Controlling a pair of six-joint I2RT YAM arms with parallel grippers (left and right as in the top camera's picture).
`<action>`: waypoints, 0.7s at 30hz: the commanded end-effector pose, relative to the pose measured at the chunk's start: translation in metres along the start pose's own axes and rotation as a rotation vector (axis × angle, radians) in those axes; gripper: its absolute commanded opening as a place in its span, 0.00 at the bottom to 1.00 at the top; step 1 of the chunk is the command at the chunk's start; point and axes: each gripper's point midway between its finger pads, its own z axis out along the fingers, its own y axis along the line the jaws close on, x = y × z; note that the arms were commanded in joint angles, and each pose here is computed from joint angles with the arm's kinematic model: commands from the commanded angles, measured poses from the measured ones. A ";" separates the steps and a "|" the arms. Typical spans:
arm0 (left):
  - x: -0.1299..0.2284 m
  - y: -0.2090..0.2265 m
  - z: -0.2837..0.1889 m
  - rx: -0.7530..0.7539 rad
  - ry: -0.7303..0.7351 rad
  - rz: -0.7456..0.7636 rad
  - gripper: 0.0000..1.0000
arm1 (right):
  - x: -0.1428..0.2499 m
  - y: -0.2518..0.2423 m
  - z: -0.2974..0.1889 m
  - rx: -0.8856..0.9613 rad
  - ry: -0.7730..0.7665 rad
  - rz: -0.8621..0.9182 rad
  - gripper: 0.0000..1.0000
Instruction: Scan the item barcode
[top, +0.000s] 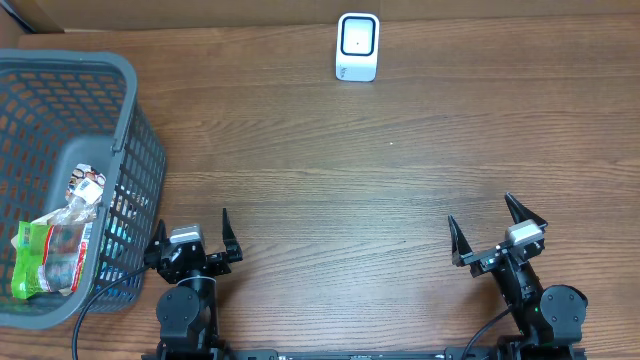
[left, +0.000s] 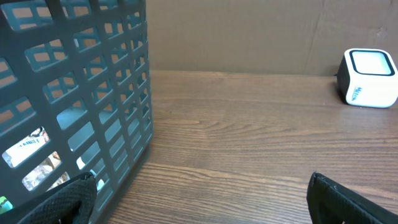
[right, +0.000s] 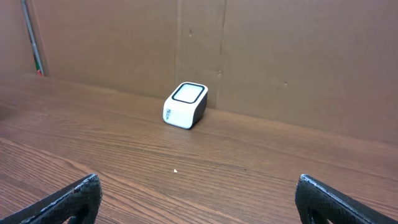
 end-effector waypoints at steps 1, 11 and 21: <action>-0.001 0.002 0.000 -0.015 -0.012 0.031 0.99 | 0.001 0.002 0.000 -0.008 -0.007 0.002 1.00; -0.010 -0.020 -0.002 0.111 -0.048 0.043 1.00 | -0.012 0.004 -0.002 -0.022 -0.033 -0.003 1.00; -0.072 -0.044 -0.022 0.263 -0.218 0.092 1.00 | -0.087 0.005 -0.024 -0.011 -0.088 -0.028 1.00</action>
